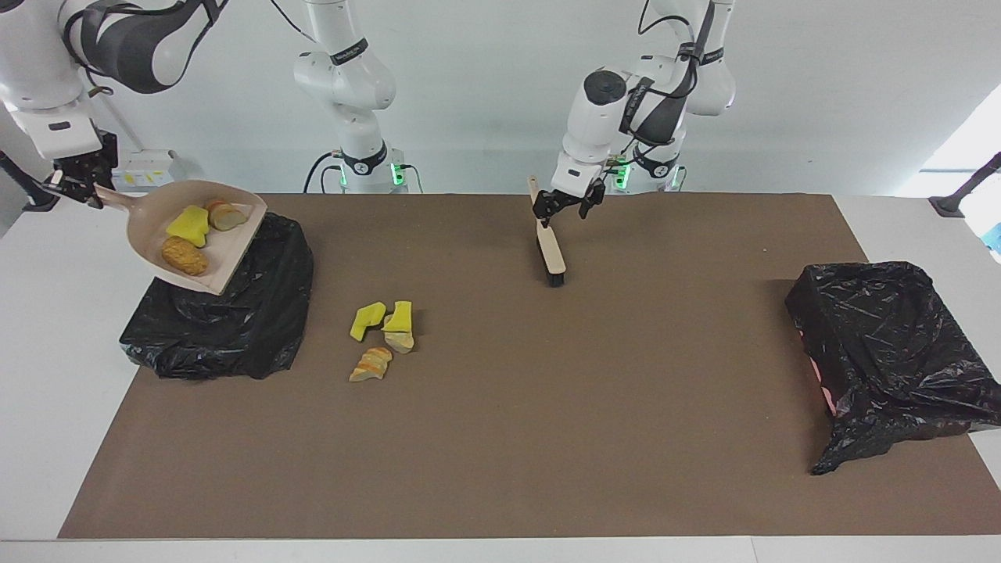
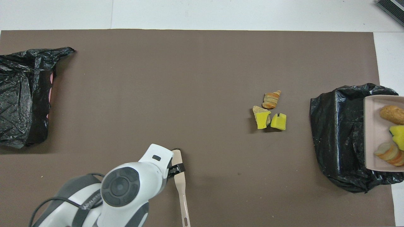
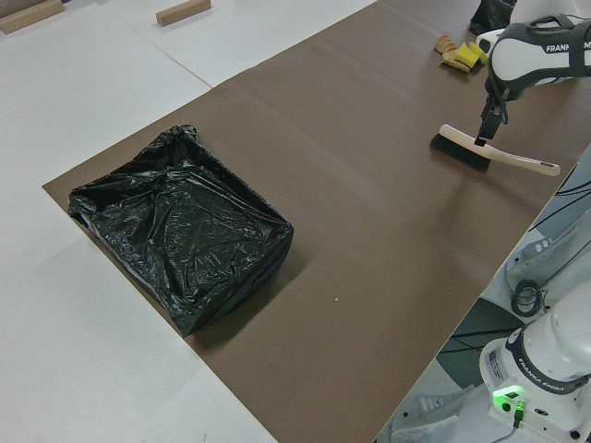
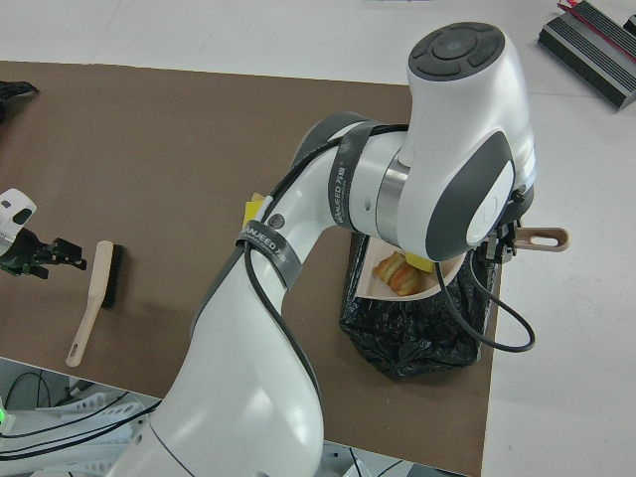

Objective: Sweep and dump trash in bin
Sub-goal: 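Carry the dustpan to the trash bag with the right gripper, then tip the dustpan over the trash bag with the right gripper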

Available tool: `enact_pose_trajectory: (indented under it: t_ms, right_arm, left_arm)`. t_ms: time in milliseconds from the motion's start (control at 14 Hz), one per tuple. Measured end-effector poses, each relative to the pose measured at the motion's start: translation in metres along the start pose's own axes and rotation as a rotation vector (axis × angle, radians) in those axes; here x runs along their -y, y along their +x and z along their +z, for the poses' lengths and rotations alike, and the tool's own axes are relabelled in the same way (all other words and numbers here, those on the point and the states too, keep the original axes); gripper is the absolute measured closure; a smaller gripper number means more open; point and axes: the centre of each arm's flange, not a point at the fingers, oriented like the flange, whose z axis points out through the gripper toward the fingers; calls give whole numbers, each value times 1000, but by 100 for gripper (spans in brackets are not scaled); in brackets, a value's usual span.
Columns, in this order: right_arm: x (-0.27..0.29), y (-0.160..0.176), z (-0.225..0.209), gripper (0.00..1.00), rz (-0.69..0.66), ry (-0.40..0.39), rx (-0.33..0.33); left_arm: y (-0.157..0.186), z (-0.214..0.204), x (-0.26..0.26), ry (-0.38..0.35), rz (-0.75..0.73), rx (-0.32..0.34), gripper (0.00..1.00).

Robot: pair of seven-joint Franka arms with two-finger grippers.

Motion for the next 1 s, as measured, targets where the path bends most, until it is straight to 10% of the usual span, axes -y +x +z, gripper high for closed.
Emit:
enact_pose_trajectory:
  t_ms: [428, 999]
  right_arm:
    - [-25, 9, 42, 68, -201, 5, 247]
    - [-43, 50, 27, 68, -384, 5, 380]
  left_arm:
    - [119, -81, 58, -47, 19, -61, 0]
    - [214, -188, 131, 10, 222, 7, 0]
